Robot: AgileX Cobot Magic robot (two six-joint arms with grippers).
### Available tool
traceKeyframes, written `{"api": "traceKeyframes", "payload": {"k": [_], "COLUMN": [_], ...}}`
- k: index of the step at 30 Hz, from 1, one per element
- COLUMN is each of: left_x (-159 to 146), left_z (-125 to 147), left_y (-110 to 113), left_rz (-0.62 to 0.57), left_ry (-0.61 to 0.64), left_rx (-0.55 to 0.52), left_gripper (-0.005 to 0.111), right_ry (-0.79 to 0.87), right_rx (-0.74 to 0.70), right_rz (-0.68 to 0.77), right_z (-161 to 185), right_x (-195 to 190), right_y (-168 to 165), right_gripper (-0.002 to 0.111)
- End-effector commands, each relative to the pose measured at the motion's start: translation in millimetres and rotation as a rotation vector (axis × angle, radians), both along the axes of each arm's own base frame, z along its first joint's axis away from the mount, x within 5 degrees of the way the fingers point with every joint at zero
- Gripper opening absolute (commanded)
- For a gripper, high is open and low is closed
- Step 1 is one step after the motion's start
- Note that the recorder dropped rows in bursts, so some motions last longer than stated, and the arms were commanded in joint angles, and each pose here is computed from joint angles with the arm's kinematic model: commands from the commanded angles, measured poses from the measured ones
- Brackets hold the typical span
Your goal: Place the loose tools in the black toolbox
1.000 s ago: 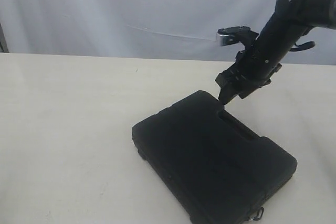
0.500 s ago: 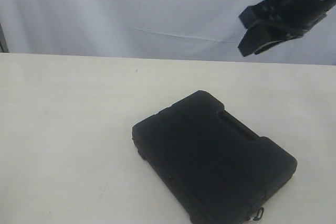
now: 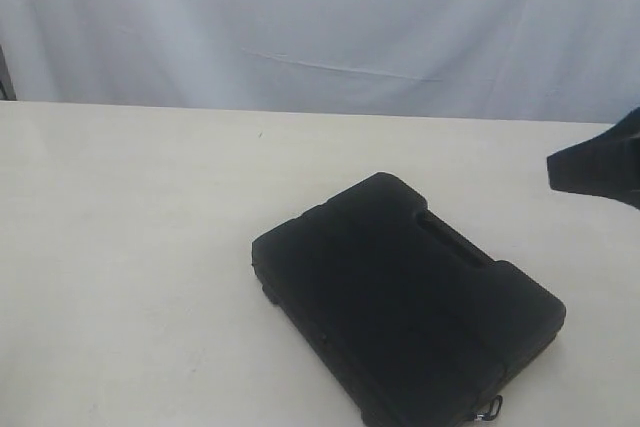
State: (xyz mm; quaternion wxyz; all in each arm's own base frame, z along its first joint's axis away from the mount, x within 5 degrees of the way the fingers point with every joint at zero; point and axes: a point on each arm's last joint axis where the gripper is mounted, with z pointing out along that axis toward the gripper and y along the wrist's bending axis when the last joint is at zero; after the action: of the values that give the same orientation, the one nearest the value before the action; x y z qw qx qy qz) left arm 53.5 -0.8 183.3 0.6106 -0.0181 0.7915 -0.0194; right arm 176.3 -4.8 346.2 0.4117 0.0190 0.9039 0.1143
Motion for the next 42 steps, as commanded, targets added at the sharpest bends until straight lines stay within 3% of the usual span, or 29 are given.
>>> {"api": "traceKeyframes", "payload": {"k": [1, 7, 26, 36, 42], "left_x": [0.0, 0.0, 0.0, 0.0, 0.0], "left_z": [-0.9, -0.9, -0.9, -0.9, -0.9], "left_y": [-0.3, -0.3, -0.3, -0.3, -0.3], "left_rz": [-0.006, -0.006, -0.007, -0.007, -0.006], "left_ry": [-0.003, -0.003, -0.003, -0.003, -0.003], "left_rx": [-0.003, -0.003, 0.001, 0.001, -0.003], "left_gripper": [0.000, 0.000, 0.000, 0.000, 0.000], "right_ry": [-0.102, -0.093, -0.076, -0.268, -0.221], "right_rx": [0.156, 0.385, 0.385, 0.281, 0.278], "right_rz": [-0.107, -0.122, -0.122, -0.150, -0.155], "right_z": [-18.2, -17.8, -22.8, -24.2, -53.4], "right_x": [5.4, 5.7, 5.3, -45.9, -59.5], "right_y": [0.6, 10.6, 10.8, 13.7, 16.3], "right_gripper": [0.000, 0.000, 0.000, 0.000, 0.000]}}
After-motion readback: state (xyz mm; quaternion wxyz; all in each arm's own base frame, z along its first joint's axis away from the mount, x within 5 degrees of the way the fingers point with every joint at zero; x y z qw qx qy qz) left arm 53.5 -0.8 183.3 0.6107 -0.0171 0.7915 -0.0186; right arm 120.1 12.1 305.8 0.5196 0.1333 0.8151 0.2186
